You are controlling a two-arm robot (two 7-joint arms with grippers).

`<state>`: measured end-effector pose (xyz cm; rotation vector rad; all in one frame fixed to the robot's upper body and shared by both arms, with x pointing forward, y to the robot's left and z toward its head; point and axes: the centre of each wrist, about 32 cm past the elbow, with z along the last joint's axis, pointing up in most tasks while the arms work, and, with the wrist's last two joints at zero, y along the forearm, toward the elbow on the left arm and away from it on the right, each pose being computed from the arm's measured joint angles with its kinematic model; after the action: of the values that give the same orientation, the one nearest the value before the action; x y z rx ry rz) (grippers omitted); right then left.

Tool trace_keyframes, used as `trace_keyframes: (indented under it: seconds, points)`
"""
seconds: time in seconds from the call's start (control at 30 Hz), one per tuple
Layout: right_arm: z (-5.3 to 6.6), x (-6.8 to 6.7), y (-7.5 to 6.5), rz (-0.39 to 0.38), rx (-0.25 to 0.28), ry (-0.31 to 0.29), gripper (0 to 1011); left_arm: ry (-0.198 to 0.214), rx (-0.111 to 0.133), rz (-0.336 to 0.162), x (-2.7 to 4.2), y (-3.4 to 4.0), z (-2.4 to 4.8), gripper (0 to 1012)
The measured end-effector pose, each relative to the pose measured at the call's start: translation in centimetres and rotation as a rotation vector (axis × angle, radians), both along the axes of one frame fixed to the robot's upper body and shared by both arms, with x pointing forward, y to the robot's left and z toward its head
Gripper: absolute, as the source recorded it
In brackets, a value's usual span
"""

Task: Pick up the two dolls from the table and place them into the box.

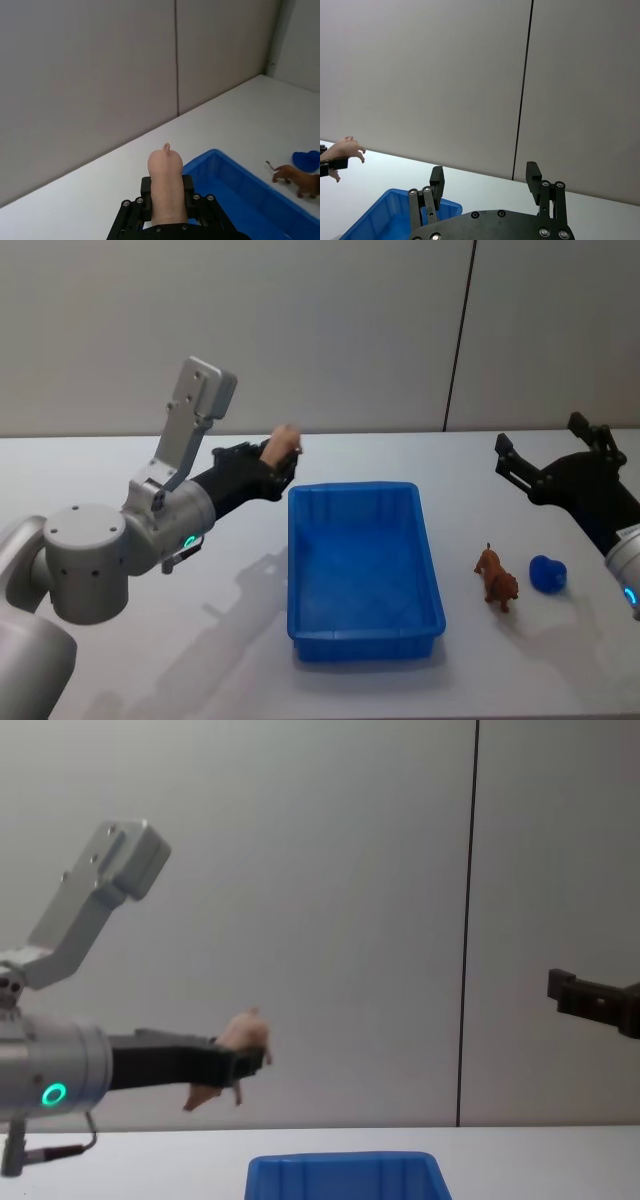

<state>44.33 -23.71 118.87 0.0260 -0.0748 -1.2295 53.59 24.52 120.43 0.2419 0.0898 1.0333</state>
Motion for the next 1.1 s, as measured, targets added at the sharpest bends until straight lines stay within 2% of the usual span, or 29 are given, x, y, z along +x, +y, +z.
trace_keyframes:
  seconds: [0.13,0.33,0.43,0.53,0.67,0.7,0.83,1.0,1.1]
  points:
    - [0.0,0.0,0.0,0.000,0.000,0.000,1001,-0.030,-0.025,-0.071,0.37,-0.21,0.57,364]
    - [0.0,0.0,0.0,0.000,0.000,0.000,1001,-0.052,-0.058,-0.164,0.92,-0.51,0.95,365]
    - [0.0,0.0,0.0,0.000,0.000,0.000,1001,-0.059,-0.072,-0.202,1.18,-0.66,1.08,416]
    - [0.0,0.0,0.0,0.000,0.000,0.000,1001,-0.065,-0.094,-0.263,1.61,-0.91,1.16,562]
    - [0.0,0.0,0.0,0.000,0.000,0.000,1001,-0.071,-0.113,-0.309,1.99,-1.12,1.23,632]
    - [0.0,0.0,0.0,0.000,0.000,0.000,1001,-0.071,-0.121,-0.329,2.17,-1.17,1.18,701]
    - [0.0,0.0,0.0,0.000,0.000,0.000,1001,-0.075,-0.143,-0.381,2.59,-1.27,1.05,823]
    - [0.0,0.0,0.0,0.000,0.000,0.000,1001,-0.081,-0.152,-0.395,2.74,-1.24,0.87,963]
    - [0.0,0.0,0.0,0.000,0.000,0.000,1001,-0.086,-0.152,-0.394,2.74,-1.18,0.80,1001]
